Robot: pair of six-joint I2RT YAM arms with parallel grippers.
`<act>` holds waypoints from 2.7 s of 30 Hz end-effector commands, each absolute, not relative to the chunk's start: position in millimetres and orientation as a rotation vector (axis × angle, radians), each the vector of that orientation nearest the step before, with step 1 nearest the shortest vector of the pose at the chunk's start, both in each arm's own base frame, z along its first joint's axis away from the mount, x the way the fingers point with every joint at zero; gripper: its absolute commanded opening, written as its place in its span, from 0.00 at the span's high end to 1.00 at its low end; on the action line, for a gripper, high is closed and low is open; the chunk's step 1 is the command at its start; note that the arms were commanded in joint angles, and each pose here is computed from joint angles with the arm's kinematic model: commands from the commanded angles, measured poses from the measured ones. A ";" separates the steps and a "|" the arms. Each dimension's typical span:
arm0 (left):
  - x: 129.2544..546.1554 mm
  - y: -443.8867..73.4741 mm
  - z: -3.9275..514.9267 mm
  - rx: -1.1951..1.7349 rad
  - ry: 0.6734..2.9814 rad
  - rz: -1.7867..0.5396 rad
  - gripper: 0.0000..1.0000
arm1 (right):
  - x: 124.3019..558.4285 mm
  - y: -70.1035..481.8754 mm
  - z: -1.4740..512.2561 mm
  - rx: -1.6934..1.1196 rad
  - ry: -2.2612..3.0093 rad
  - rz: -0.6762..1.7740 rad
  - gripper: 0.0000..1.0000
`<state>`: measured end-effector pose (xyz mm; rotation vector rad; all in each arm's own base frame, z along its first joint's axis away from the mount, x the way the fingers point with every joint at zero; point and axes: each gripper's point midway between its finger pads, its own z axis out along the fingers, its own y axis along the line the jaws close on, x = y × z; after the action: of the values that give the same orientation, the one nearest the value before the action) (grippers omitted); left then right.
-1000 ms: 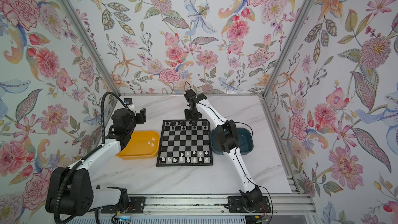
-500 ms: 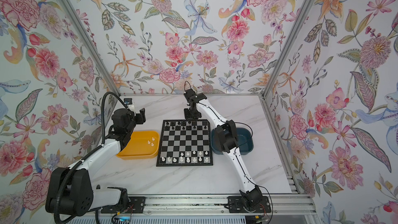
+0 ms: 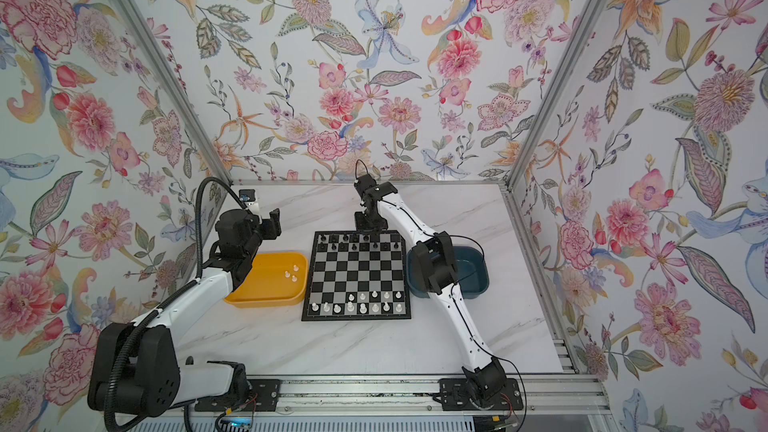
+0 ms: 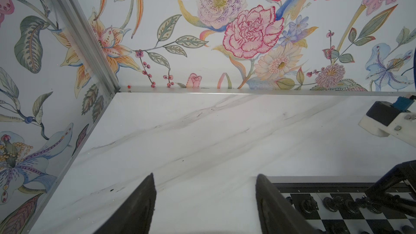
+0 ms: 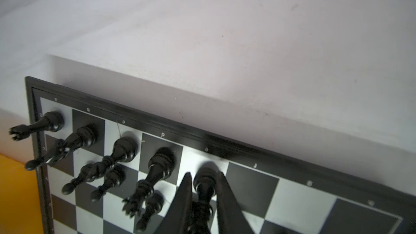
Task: Set up the chess pieces on the board
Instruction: 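Lower the black piece onto a far-row square with the right gripper, then open the right gripper to release the black piece and raise it, then move the right gripper over the teal tray and lower onto a black piece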
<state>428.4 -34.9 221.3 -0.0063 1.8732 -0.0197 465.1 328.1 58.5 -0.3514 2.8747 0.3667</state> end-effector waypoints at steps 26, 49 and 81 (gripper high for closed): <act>414.4 -32.1 232.5 0.004 1.841 0.006 0.28 | 463.3 337.4 104.1 -0.370 2.791 0.428 0.63; 408.3 -37.6 249.8 -0.010 1.790 -0.062 0.28 | 446.5 251.8 235.6 -0.275 2.536 0.242 0.60; 435.5 -54.8 238.9 -0.002 1.839 -0.133 0.30 | 338.9 101.1 89.5 0.160 2.868 0.119 0.70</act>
<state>430.7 -48.8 228.8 -0.0001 1.8597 -0.1014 331.0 95.3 100.5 0.1406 2.8687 0.0736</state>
